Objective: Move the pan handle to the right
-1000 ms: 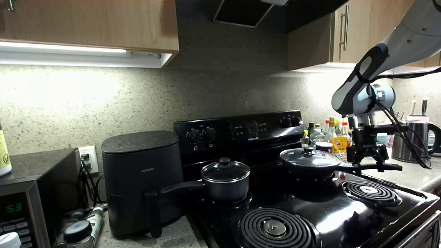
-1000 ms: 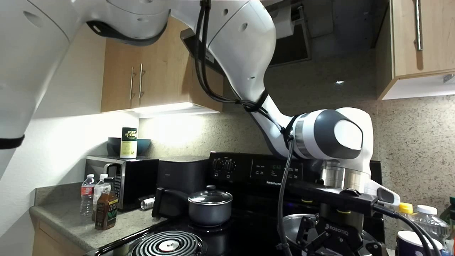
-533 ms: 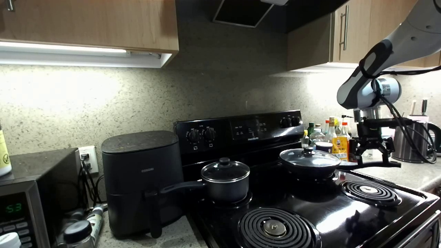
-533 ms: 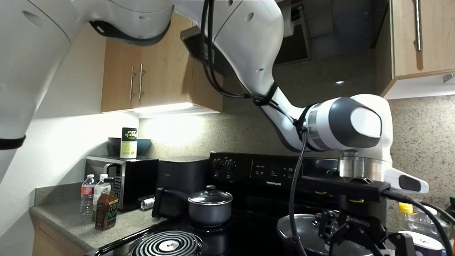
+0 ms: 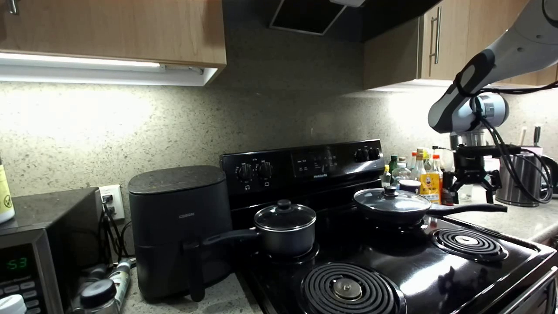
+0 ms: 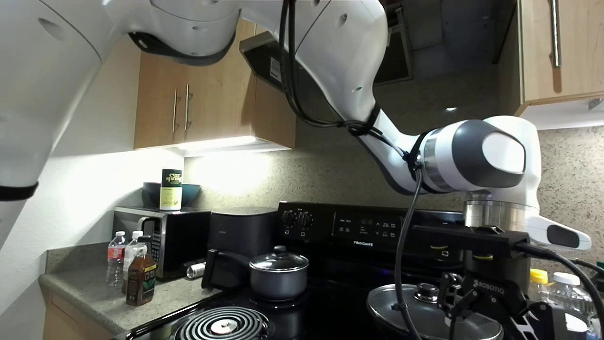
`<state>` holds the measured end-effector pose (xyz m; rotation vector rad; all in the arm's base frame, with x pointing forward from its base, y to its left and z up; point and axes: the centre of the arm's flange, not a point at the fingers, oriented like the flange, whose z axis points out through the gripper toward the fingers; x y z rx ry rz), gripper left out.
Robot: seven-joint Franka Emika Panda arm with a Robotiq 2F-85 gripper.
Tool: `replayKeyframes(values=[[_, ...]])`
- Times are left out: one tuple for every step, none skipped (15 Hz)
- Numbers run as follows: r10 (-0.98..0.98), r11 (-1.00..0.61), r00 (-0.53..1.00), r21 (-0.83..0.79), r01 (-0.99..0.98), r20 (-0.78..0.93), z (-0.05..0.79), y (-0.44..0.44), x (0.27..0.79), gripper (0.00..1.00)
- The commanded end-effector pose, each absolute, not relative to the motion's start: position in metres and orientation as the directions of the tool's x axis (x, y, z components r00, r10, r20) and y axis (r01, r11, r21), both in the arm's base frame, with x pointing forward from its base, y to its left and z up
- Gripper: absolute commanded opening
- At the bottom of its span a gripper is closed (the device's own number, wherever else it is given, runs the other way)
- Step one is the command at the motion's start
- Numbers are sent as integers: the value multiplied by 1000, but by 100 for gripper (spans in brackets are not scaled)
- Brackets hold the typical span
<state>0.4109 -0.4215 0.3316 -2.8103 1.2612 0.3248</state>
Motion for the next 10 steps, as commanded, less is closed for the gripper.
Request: replayKeyframes(values=[[-727, -662, 631, 33, -749, -269, 347, -379, 388, 100], [-733, -658, 627, 44, -751, -265, 350, -372, 384, 100], [-748, -642, 610, 53, -765, -263, 355, -366, 379, 100], [-758, -631, 599, 56, -774, -257, 358, -360, 376, 100], [-758, -631, 602, 49, -774, -252, 359, -354, 374, 100], [-735, -656, 632, 24, -754, -246, 357, -348, 376, 100], [-691, -698, 679, -12, -716, -248, 352, -341, 379, 100], [-660, -728, 713, -30, -685, -237, 344, -338, 386, 100], [-627, -758, 746, -45, -651, -227, 336, -334, 391, 100], [-596, -781, 771, -60, -621, -225, 328, -333, 399, 100]])
